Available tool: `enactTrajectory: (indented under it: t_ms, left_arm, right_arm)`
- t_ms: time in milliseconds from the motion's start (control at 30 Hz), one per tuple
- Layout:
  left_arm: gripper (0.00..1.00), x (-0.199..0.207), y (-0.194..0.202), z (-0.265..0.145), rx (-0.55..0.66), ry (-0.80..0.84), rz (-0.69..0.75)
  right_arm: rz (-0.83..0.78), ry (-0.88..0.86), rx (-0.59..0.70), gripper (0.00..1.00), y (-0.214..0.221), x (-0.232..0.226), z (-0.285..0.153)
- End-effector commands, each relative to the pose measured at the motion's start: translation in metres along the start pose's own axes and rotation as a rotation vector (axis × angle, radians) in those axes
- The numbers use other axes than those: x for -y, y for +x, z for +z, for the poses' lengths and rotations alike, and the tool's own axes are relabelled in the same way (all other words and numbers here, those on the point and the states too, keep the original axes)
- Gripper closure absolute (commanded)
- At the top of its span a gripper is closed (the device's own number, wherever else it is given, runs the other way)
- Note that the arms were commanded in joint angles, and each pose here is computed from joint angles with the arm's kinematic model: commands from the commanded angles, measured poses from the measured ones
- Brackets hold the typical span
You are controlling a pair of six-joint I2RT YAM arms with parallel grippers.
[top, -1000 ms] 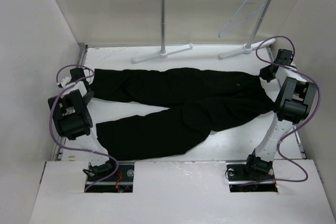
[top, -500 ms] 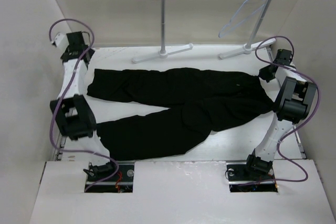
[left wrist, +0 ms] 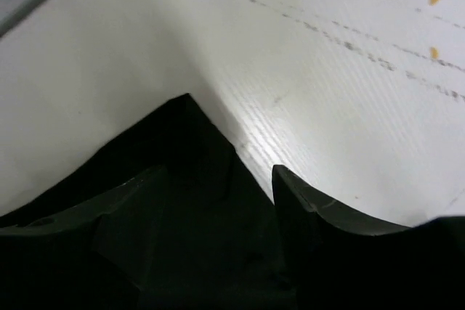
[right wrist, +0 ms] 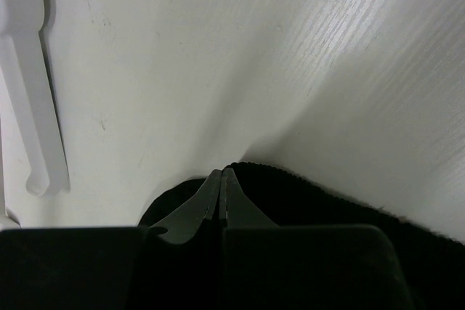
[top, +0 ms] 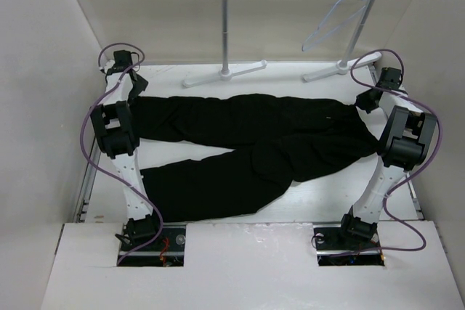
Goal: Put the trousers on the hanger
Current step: Flatten out the trousers at the center of the board.
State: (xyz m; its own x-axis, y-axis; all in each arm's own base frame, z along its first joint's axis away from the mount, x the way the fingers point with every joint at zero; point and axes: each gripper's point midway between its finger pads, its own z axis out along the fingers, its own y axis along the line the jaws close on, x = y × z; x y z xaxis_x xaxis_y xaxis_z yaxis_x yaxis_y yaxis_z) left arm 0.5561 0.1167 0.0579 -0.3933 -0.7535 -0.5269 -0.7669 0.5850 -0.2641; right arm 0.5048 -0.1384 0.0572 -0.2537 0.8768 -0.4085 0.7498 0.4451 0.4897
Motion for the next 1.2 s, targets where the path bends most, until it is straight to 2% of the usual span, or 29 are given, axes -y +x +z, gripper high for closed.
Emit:
enactTrajectory:
  t_ms: [0,67,167,200,333,400,500,633,1133,1167]
  left_arm:
    - [0.43,-0.018,-0.003,0.002,-0.013,-0.063,-0.007]
    - [0.43,-0.023,-0.003,0.01,-0.019,-0.081,-0.006]
    - [0.49,-0.032,0.0,0.018,-0.038,-0.101,-0.009]
    - [0.54,-0.034,0.002,0.02,-0.044,-0.104,-0.006]
    - [0.89,-0.035,-0.004,0.022,-0.033,-0.1,-0.016]
    - [0.94,-0.032,-0.025,0.014,0.033,-0.091,-0.043]
    - [0.96,-0.025,-0.065,-0.005,0.141,-0.054,-0.096]
    - [0.97,-0.014,-0.093,-0.017,0.201,-0.003,-0.141]
    - [0.97,0.01,-0.099,0.034,0.245,0.042,-0.139]
    - [0.92,0.02,-0.101,0.042,0.27,0.087,-0.137]
  right_arm:
    - [-0.016,-0.072,0.054,0.97,-0.017,-0.021,-0.013]
    - [-0.018,-0.07,0.055,0.97,-0.017,-0.021,-0.013]
    - [-0.02,-0.072,0.056,0.97,-0.017,-0.023,-0.014]
    - [-0.02,-0.073,0.057,0.97,-0.018,-0.024,-0.015]
    - [-0.018,-0.071,0.062,0.98,-0.022,-0.024,-0.012]
    - [-0.014,-0.066,0.066,0.99,-0.026,-0.022,-0.011]
    - [-0.001,-0.067,0.099,1.0,-0.04,-0.021,-0.014]
    - [0.009,-0.097,0.148,1.0,-0.058,-0.025,-0.019]
    - [0.076,-0.066,0.212,1.0,-0.088,-0.015,0.004]
    - [0.068,-0.07,0.207,1.0,-0.088,-0.019,0.01]
